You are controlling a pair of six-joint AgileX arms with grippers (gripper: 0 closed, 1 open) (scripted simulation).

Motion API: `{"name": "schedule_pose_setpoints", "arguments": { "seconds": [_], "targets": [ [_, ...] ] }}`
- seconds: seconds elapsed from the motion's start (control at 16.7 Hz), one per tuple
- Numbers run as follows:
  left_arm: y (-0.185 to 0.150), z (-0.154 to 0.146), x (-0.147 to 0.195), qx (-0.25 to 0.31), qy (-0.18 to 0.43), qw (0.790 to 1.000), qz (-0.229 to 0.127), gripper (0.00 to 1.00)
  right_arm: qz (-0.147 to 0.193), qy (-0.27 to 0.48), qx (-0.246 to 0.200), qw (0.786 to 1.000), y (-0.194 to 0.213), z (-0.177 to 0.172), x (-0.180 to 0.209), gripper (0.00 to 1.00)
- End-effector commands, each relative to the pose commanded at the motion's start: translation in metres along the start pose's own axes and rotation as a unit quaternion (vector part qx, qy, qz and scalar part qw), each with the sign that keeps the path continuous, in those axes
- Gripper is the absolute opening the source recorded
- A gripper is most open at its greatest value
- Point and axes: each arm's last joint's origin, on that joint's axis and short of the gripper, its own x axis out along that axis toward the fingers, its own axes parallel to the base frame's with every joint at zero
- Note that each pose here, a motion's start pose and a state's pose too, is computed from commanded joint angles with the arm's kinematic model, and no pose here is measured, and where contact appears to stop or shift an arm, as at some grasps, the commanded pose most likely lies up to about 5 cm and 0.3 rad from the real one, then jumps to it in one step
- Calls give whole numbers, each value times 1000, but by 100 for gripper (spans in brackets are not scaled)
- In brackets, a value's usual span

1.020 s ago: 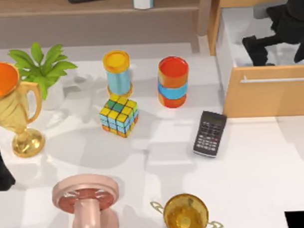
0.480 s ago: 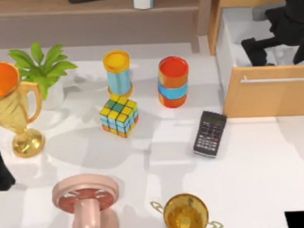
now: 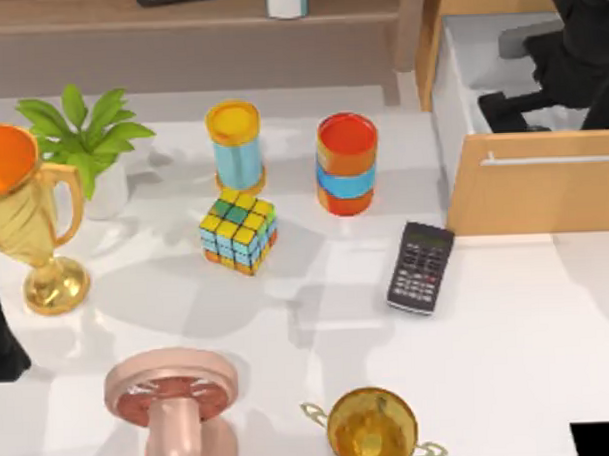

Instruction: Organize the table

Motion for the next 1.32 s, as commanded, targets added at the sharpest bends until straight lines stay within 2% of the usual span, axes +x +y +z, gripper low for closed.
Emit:
{"name": "schedule_pose_setpoints", "arguments": {
  "seconds": [0.24, 1.02, 1.32],
  "targets": [
    [0, 0, 0, 0, 0, 1000, 0, 100, 0, 0, 0, 1000, 0, 0, 1, 100],
    [0, 0, 0, 0, 0, 1000, 0, 100, 0, 0, 0, 1000, 0, 0, 1, 2],
    [0, 0, 0, 0, 0, 1000, 0, 100, 0, 0, 0, 1000, 0, 0, 1, 0]
  ]
}}
